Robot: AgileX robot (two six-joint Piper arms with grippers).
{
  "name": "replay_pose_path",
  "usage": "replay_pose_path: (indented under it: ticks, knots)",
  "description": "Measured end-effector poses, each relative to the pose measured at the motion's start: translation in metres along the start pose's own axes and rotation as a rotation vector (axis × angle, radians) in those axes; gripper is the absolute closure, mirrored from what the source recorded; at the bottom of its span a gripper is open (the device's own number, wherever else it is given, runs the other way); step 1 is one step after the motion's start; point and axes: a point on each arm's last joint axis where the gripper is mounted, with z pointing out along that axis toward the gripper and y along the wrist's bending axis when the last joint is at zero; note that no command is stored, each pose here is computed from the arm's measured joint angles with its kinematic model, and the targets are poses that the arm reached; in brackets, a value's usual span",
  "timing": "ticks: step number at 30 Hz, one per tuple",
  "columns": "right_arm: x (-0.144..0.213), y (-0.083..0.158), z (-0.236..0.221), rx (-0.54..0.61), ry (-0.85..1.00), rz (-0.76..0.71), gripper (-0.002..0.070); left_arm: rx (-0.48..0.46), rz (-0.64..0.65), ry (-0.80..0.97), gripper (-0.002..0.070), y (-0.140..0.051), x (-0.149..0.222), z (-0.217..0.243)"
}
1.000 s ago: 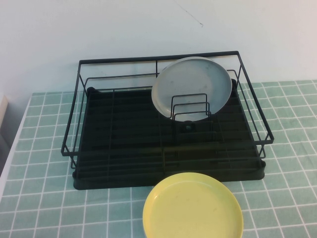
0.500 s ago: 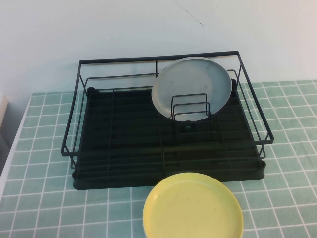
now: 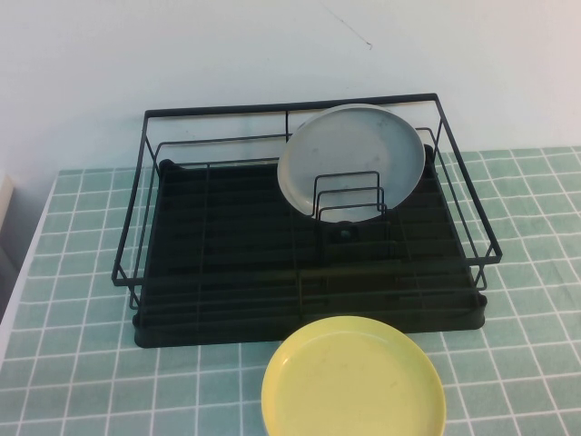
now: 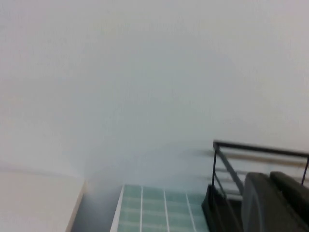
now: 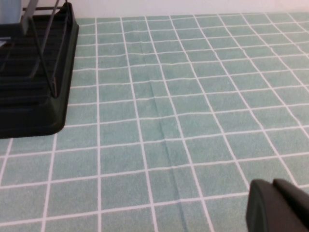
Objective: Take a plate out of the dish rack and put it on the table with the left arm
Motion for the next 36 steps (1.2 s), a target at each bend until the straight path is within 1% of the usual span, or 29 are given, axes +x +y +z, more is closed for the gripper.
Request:
replay_pose_path:
  ticks: [2, 4, 7, 10, 12, 15, 21, 24, 27, 31, 34, 36]
  knots:
    - [0.0, 0.0, 0.0, 0.0, 0.0, 0.0, 0.0678, -0.008, -0.044, -0.07, 0.0678, 0.001, -0.006, 0.0]
    - [0.0, 0.0, 0.0, 0.0, 0.0, 0.0, 0.0678, -0.013, -0.115, -0.175, 0.0678, 0.002, -0.016, -0.001]
    - [0.0, 0.0, 0.0, 0.0, 0.0, 0.0, 0.0678, 0.0, -0.253, -0.421, 0.0678, 0.005, -0.037, -0.008]
    - [0.0, 0.0, 0.0, 0.0, 0.0, 0.0, 0.0678, 0.021, -0.304, -0.667, 0.0678, 0.007, -0.056, -0.019]
    - [0.0, 0.0, 0.0, 0.0, 0.0, 0.0, 0.0678, 0.026, -0.311, -0.73, 0.0678, 0.007, -0.062, -0.023]
    - [0.0, 0.0, 0.0, 0.0, 0.0, 0.0, 0.0678, 0.041, -0.305, -0.744, 0.0678, 0.002, -0.083, -0.025]
    - [0.0, 0.0, 0.0, 0.0, 0.0, 0.0, 0.0678, 0.087, -0.234, -0.658, 0.0678, -0.018, -0.136, -0.03]
    - [0.0, 0.0, 0.0, 0.0, 0.0, 0.0, 0.0678, 0.082, -0.181, -0.579, 0.0678, -0.025, -0.15, -0.019]
    - [0.0, 0.0, 0.0, 0.0, 0.0, 0.0, 0.0678, 0.073, -0.11, -0.41, 0.0678, -0.031, -0.153, 0.004]
    - [0.0, 0.0, 0.0, 0.0, 0.0, 0.0, 0.0678, 0.056, -0.026, -0.119, 0.0678, -0.037, -0.15, 0.037]
    - [0.0, 0.0, 0.0, 0.0, 0.0, 0.0, 0.0678, 0.037, 0.004, 0.094, 0.0678, -0.039, -0.143, 0.061]
    - [0.0, 0.0, 0.0, 0.0, 0.0, 0.0, 0.0678, 0.023, 0.011, 0.207, 0.0678, -0.038, -0.135, 0.076]
